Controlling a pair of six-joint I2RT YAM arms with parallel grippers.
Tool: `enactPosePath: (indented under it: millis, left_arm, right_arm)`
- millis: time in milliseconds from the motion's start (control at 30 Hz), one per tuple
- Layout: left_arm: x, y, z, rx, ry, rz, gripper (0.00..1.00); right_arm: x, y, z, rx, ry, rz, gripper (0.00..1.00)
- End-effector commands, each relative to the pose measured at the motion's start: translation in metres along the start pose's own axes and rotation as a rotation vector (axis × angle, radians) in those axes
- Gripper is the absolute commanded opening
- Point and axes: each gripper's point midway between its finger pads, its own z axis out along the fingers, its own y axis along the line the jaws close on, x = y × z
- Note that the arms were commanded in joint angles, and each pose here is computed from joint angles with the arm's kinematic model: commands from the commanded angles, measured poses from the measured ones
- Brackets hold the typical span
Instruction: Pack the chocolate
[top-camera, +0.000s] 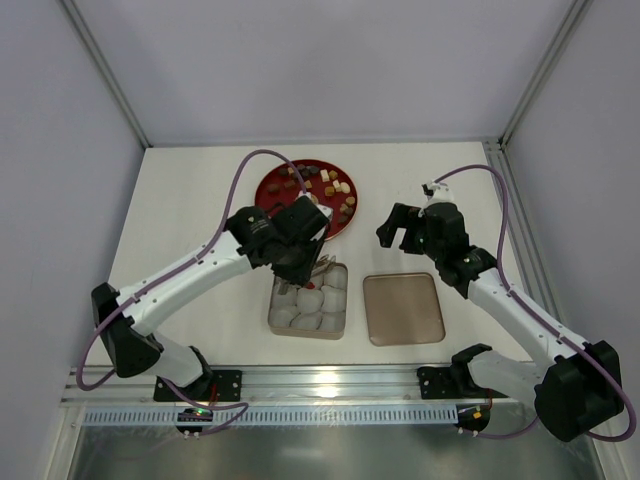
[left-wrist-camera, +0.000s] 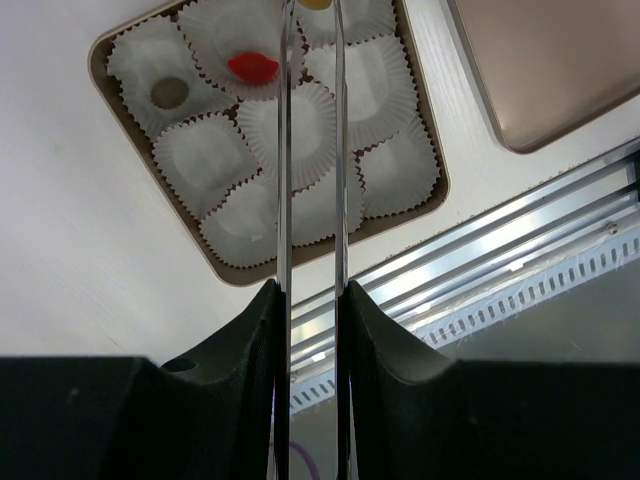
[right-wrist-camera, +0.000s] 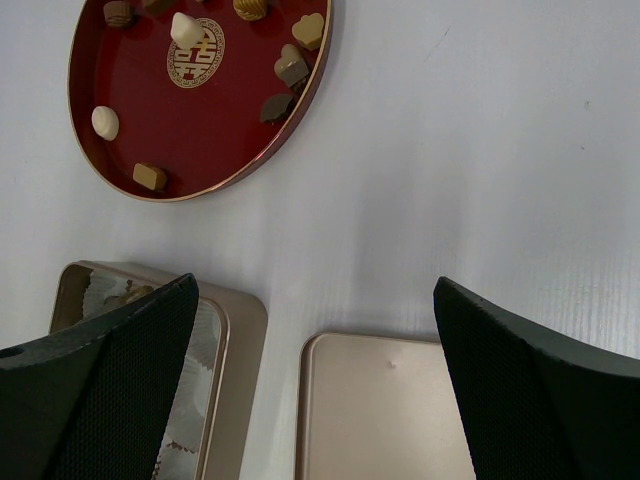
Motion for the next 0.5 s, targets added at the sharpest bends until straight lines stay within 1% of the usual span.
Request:
enactPosePath:
  millis: [0,467]
  left_arm:
    - [-0.003,-0.008,-0.005,0.027,-0.047,-0.018,0.28]
    - [0.001,-0.02,0.011,0.04,-0.02,0.001,0.3]
  right_arm:
    - [-0.024,0.008,-0.005,-0.015,-0.072,0.011,1.0]
    - [-0.025,0.007,-0.007,-0.012,-0.075,0.008,1.0]
